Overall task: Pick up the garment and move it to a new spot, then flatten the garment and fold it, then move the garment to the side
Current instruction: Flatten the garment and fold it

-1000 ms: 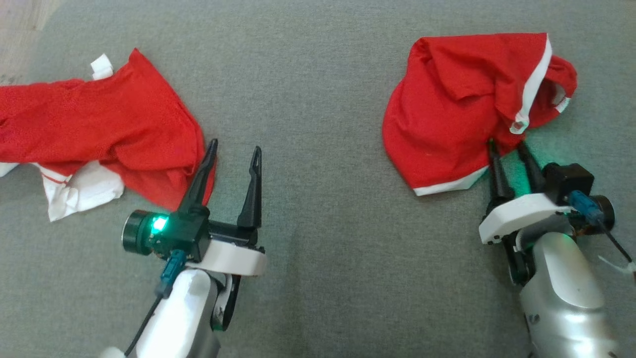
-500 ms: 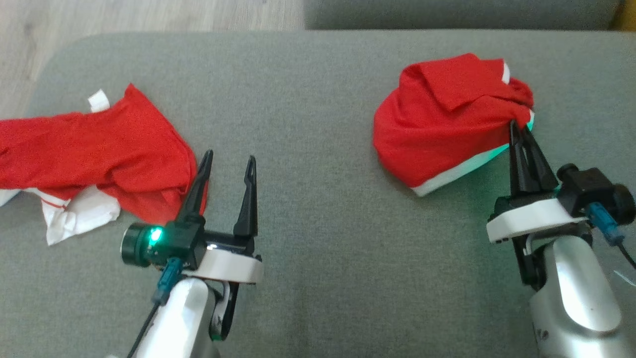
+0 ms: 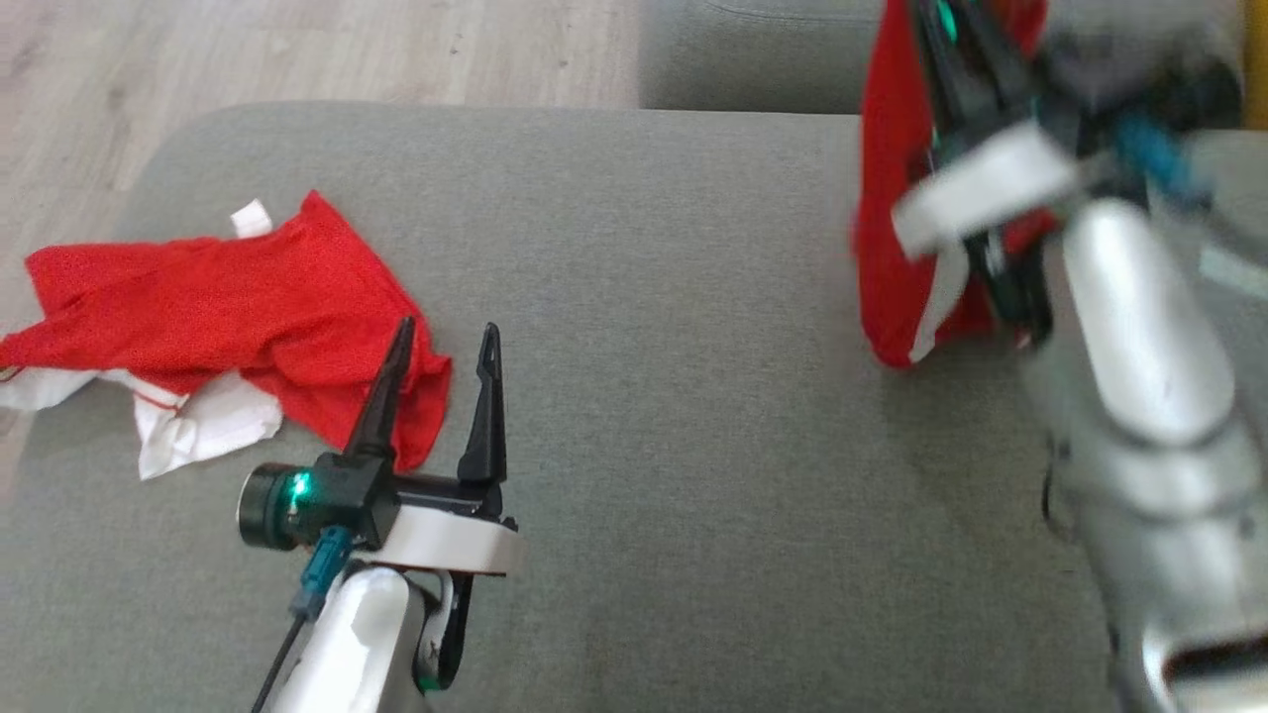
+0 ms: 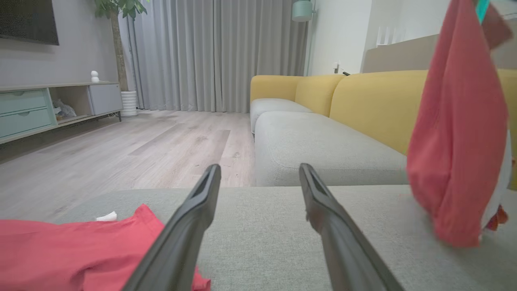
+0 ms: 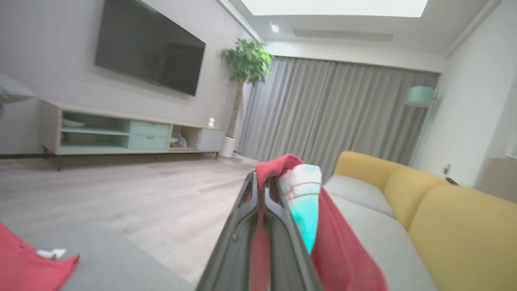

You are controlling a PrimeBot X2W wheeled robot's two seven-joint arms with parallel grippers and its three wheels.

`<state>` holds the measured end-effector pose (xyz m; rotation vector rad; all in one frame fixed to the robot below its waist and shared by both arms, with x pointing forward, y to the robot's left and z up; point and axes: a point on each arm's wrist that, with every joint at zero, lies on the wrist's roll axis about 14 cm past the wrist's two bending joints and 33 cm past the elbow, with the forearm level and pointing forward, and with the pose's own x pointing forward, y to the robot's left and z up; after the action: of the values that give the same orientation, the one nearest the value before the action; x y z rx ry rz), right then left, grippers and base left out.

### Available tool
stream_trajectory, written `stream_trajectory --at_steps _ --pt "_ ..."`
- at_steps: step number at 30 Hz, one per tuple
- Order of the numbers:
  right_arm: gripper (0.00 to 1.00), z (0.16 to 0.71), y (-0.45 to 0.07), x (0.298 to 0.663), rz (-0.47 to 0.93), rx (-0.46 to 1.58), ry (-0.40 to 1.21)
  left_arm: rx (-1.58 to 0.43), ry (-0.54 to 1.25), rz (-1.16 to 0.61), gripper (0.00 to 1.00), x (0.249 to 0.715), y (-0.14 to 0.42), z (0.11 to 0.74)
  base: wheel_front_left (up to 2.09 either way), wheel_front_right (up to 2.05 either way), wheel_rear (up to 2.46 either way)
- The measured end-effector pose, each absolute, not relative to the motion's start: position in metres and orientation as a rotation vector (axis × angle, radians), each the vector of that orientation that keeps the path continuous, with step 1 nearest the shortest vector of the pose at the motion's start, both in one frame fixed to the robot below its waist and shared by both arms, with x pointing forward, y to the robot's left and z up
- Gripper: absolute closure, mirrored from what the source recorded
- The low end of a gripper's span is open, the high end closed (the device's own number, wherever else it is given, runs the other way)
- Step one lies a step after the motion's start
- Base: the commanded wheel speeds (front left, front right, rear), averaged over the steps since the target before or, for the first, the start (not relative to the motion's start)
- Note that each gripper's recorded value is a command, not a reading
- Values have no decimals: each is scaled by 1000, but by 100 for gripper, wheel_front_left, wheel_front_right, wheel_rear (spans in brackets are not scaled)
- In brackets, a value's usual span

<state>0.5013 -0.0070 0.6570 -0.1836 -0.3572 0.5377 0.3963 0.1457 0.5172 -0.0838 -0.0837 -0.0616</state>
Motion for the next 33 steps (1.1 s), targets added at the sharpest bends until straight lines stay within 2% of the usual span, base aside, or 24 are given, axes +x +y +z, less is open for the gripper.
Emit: stream_trajectory --at_steps 3,7,10,11,14,17,22,26,27,28,33 --pt "100 711 9 511 563 -159 -448 -98 -88 -41 0 392 152 519 0 0 0" --pt "100 768 -22 527 461 -128 -550 -108 -76 -21 0 385 155 514 0 0 0" --pt "100 770 -69 539 339 -127 -551 -110 -72 -21 0 385 154 513 0 0 0" --pt "100 770 -69 539 339 -127 -551 -110 -72 -21 0 385 154 513 0 0 0" --pt "100 728 -111 544 239 -89 -448 -104 -80 -36 0 390 149 515 0 0 0" --pt "100 644 -145 537 152 -33 -259 -90 -73 -70 0 396 139 512 0 0 0" --pt "100 497 -201 488 5 -40 104 -84 -53 -125 0 405 124 504 0 0 0" --pt "100 456 -221 465 -52 -75 217 -83 -55 -148 0 413 116 505 0 0 0" --pt "28 453 -225 464 -64 -85 224 -80 -55 -158 0 414 114 504 0 0 0" --pt "0 451 -231 462 -81 -90 228 -80 -52 -163 0 415 113 503 0 0 0" --pt "0 452 -237 460 -94 -139 210 -79 -46 -172 0 415 110 502 0 0 0"
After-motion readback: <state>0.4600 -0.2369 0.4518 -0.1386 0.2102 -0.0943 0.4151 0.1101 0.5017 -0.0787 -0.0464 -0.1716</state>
